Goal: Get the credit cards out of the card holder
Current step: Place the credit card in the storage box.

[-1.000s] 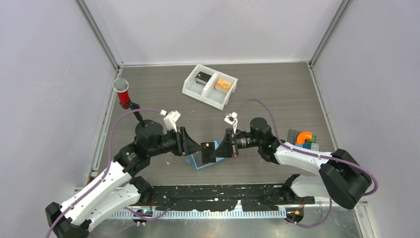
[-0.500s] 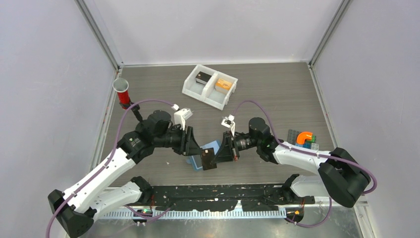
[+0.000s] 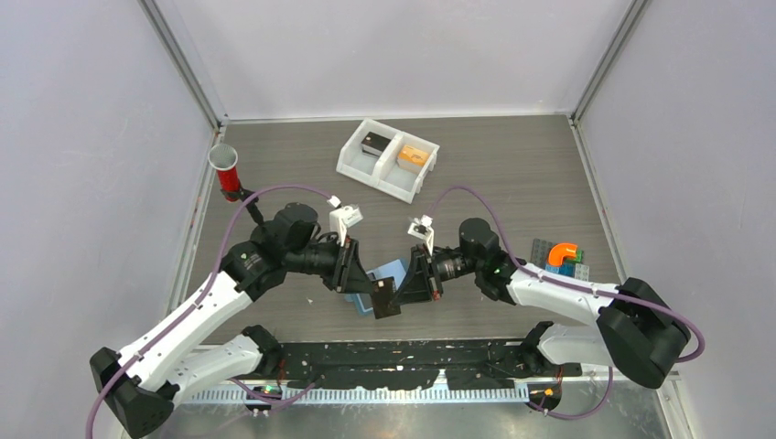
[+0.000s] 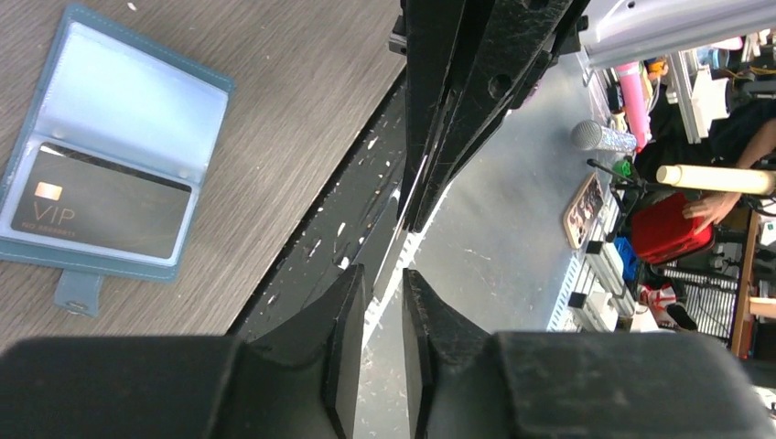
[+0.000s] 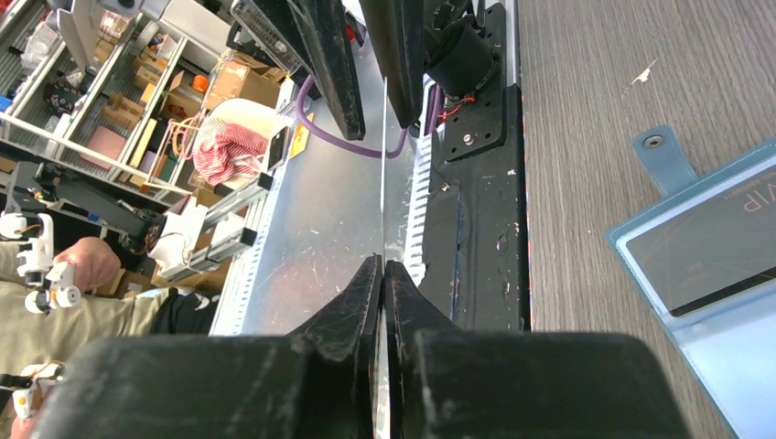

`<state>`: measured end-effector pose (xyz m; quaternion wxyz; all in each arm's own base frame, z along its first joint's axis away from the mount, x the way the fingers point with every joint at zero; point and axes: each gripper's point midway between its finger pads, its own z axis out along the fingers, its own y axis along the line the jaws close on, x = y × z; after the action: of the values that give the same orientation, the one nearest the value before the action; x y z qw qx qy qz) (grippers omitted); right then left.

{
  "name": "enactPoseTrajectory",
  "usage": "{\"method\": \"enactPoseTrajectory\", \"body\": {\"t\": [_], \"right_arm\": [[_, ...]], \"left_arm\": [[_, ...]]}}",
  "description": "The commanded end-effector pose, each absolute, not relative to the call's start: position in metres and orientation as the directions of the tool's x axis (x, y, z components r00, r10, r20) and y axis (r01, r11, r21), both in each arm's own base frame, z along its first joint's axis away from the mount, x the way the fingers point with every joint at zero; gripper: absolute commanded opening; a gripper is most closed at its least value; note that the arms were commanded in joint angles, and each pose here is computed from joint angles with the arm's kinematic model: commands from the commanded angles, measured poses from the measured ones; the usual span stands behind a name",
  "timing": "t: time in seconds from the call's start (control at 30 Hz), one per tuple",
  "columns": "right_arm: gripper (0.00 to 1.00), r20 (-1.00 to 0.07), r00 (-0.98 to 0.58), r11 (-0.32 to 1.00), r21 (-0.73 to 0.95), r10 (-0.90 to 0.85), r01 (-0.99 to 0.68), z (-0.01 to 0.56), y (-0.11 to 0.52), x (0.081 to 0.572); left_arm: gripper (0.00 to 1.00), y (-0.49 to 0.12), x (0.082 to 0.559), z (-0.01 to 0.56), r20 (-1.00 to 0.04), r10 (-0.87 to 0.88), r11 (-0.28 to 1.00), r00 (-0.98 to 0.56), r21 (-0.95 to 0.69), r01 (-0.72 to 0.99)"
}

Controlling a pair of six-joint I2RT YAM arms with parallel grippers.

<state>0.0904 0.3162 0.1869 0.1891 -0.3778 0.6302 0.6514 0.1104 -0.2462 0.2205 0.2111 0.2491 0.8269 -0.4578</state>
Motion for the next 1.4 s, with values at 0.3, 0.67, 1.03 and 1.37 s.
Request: {"method": "enactPoseTrajectory", "body": {"t": [0.3, 0.67, 1.03, 1.37], "right_arm": [[0.10, -0.800, -0.562, -0.184, 0.597, -0.211, -0.780, 0.207, 0.321, 0.084], [0.65, -0.808, -0.576, 0.048, 0.575, -0.124, -0.816, 0.217, 0.317, 0.113], [0.95, -0.911, -0.410, 0.464, 0.386, 0.054, -0.797, 0.274, 0.258, 0.158], [0.95, -0.901, -0.366, 0.605, 0.429, 0.233, -0.671, 0.287, 0.221, 0.173]], "left_arm": [[0.05, -0.256, 0.111, 0.236, -0.603, 0.214, 0.394, -0.768, -0.667, 0.633], [0.00, -0.255, 0.157, 0.244, -0.652, 0.114, 0.562, -0.750, -0.580, 0.589], [0.00, -0.278, 0.276, 0.260, -0.762, -0.062, 0.742, -0.645, -0.468, 0.481], [0.00, -0.274, 0.408, 0.253, -0.752, -0.253, 0.786, -0.608, -0.526, 0.324]]}}
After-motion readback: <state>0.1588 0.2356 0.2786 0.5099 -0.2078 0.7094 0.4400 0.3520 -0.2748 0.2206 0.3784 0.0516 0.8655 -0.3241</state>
